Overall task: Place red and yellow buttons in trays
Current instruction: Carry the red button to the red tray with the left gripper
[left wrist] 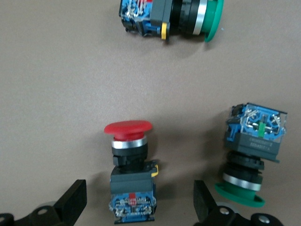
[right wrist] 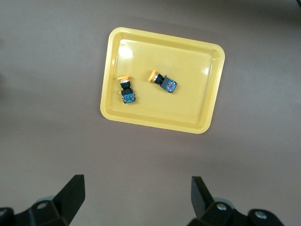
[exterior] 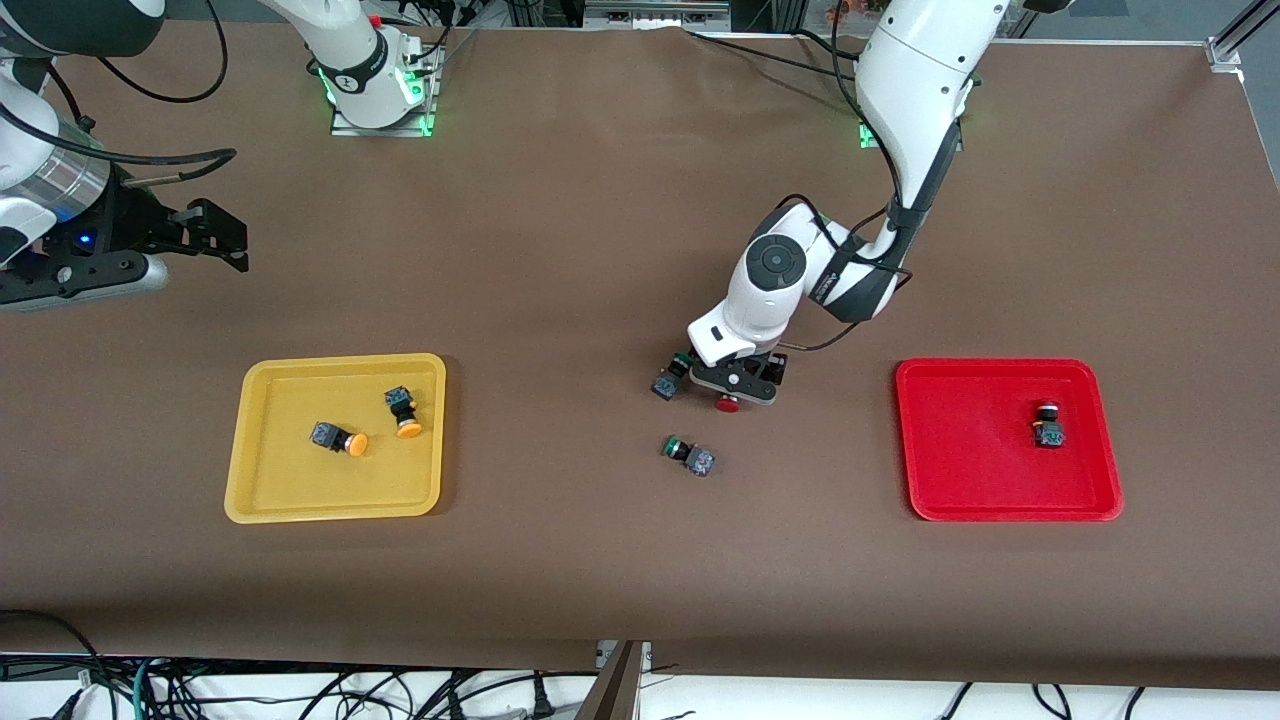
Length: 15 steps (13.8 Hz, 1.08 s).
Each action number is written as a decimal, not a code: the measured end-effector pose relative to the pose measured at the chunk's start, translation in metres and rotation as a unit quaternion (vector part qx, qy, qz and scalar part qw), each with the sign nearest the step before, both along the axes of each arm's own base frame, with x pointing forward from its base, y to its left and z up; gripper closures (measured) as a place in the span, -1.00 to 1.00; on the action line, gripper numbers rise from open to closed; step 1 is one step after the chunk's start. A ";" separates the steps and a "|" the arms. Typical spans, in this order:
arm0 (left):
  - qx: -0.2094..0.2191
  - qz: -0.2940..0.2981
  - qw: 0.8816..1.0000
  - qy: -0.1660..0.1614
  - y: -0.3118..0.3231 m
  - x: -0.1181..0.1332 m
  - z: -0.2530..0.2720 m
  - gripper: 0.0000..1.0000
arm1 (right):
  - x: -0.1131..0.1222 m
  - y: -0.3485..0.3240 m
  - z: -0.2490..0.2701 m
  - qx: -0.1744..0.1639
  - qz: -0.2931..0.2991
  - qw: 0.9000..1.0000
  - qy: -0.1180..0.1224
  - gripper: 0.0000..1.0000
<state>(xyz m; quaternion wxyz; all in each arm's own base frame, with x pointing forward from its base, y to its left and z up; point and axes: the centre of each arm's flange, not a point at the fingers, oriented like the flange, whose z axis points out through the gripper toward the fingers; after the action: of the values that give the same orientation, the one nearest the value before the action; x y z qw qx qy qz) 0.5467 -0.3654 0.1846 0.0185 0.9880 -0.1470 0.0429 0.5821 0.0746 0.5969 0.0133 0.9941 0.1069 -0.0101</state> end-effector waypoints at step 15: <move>-0.008 0.071 0.997 -0.040 0.085 0.080 0.059 0.20 | 0.000 0.008 -0.007 0.031 -0.002 0.999 0.016 -1.00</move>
<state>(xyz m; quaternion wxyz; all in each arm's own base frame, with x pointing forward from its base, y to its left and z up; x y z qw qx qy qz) 0.6263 -0.2801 0.2433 0.0170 0.9933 -0.0764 0.0851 0.5822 0.0822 0.5896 -0.0194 0.9939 0.1059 -0.0227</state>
